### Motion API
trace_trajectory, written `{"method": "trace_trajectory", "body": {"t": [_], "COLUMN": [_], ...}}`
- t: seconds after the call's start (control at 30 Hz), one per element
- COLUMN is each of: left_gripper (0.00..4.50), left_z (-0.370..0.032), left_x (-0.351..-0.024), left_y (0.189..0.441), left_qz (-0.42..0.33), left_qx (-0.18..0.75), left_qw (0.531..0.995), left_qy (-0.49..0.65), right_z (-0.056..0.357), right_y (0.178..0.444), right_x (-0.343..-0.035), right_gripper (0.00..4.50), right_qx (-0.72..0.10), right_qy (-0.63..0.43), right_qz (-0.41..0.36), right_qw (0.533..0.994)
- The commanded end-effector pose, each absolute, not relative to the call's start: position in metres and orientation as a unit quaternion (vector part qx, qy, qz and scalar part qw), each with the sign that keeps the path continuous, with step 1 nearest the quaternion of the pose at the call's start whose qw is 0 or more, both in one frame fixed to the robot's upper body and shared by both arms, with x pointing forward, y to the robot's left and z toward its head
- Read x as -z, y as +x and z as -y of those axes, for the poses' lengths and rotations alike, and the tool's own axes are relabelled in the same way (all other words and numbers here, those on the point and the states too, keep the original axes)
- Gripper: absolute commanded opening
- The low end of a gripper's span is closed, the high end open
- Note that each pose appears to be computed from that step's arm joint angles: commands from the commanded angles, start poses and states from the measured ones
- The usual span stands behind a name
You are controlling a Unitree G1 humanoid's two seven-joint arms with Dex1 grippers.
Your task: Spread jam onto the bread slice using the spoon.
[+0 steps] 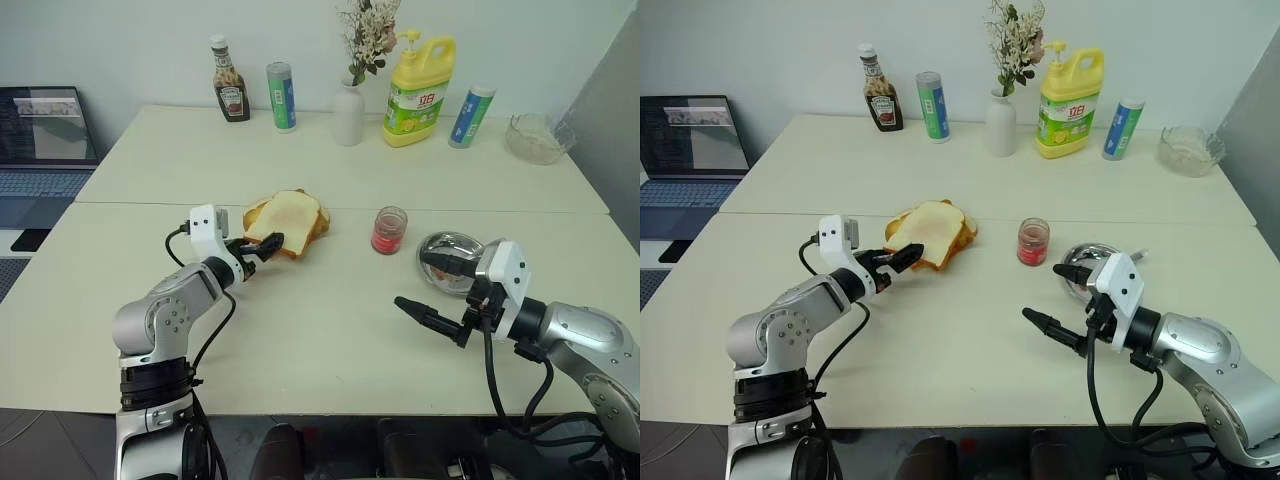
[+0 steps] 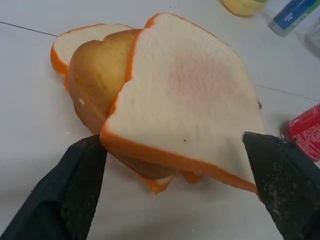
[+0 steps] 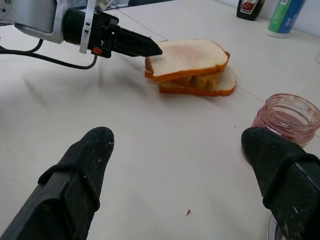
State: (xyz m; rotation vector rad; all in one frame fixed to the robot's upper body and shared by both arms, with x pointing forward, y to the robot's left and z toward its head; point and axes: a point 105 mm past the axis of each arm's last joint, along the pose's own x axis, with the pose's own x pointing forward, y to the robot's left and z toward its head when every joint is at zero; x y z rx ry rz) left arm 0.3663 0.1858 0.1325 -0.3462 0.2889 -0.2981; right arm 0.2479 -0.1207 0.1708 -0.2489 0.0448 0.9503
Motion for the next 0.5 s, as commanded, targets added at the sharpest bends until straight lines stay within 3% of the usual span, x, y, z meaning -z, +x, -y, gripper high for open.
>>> {"method": "trace_trajectory", "body": {"t": [0.03,0.33,0.37,0.5], "left_gripper": [2.97,0.2,0.03,0.03], "left_z": [-0.186,-0.185,-0.187,-0.194], "left_x": [-0.145,-0.15,-0.151,-0.157], "left_y": [0.371,0.369,0.368,0.366], "left_qz": [-0.12,-0.107,-0.104,-0.08], "left_qx": [0.145,0.147,0.144,0.131], "left_qw": [0.967,0.971,0.972,0.98], "left_qy": [-0.173,-0.153,-0.151,-0.126], "right_z": [0.117,0.115,0.114,0.114], "right_y": [0.244,0.245,0.246,0.247], "right_x": [-0.184,-0.188,-0.189,-0.19], "right_gripper": [4.5,4.5,4.5,4.5], "right_qx": [-0.464,-0.464,-0.464,-0.465], "right_qy": [-0.128,-0.128,-0.128,-0.129], "right_qz": [0.008,0.011,0.011,0.011], "right_qw": [0.877,0.877,0.877,0.876]}}
